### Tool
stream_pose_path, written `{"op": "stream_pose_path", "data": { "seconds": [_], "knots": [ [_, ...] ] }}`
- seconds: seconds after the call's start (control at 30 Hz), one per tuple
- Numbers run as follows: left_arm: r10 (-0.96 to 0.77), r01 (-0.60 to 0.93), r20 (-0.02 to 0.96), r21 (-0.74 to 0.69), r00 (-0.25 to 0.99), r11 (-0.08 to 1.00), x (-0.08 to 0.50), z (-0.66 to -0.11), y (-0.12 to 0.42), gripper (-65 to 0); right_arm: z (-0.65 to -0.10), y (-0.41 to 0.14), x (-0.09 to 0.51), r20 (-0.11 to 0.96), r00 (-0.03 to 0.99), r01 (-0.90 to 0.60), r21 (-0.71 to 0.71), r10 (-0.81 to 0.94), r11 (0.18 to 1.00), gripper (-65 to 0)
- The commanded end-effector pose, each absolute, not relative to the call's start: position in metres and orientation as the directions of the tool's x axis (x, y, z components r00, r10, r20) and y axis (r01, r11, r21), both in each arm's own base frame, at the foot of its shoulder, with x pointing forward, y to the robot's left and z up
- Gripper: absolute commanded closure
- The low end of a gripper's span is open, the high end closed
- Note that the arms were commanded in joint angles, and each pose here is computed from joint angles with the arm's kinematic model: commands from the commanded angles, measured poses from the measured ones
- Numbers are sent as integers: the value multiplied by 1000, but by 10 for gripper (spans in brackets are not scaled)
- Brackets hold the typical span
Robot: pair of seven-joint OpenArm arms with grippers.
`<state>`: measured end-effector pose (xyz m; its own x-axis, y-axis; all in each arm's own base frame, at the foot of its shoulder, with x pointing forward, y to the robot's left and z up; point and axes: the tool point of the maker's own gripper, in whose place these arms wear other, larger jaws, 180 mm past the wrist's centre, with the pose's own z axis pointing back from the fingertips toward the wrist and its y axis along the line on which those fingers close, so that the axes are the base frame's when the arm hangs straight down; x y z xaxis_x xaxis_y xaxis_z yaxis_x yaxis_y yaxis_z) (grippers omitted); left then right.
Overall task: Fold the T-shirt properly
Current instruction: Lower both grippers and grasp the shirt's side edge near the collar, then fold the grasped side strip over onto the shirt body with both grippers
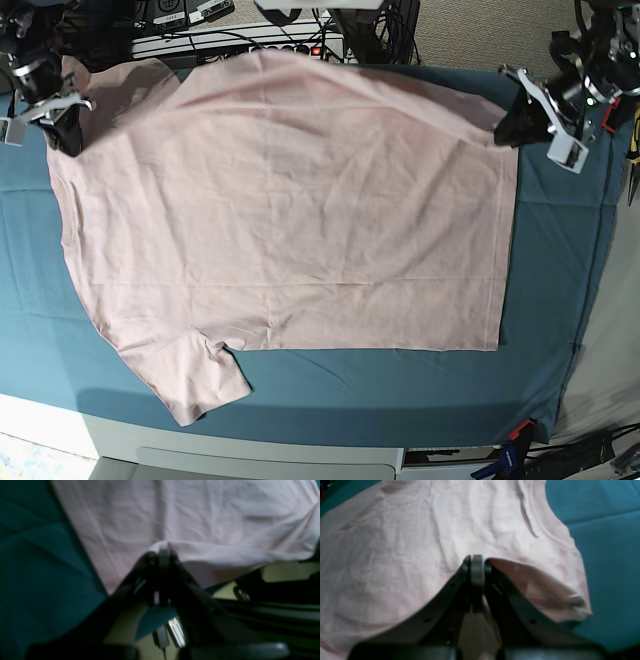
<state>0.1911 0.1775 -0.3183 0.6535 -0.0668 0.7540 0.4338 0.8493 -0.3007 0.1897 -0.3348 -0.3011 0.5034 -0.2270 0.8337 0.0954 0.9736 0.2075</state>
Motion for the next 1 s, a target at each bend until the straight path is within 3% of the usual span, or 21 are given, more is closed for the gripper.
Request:
{"op": "stream_pose_path", "data": {
  "seconds": [0.0, 0.2, 0.43, 0.97],
  "knots": [
    [-59, 447, 783, -290, 619, 846, 200, -308, 179, 0, -296, -333, 198, 850, 482, 70, 202, -211, 977, 0],
    [-40, 424, 789, -286, 613, 859, 215, -311, 190, 0, -326, -306, 228, 826, 523, 6, 244, -211, 970, 0],
    [-47, 421, 806, -258, 590, 870, 224, -309, 195, 0, -315, -306, 262, 864, 472, -11, 207, -178, 978, 0],
    [10, 310, 804, -241, 594, 920, 243, -316, 220, 0, -307, -358, 269, 892, 390, 264, 128, -227, 956, 0]
  ]
}}
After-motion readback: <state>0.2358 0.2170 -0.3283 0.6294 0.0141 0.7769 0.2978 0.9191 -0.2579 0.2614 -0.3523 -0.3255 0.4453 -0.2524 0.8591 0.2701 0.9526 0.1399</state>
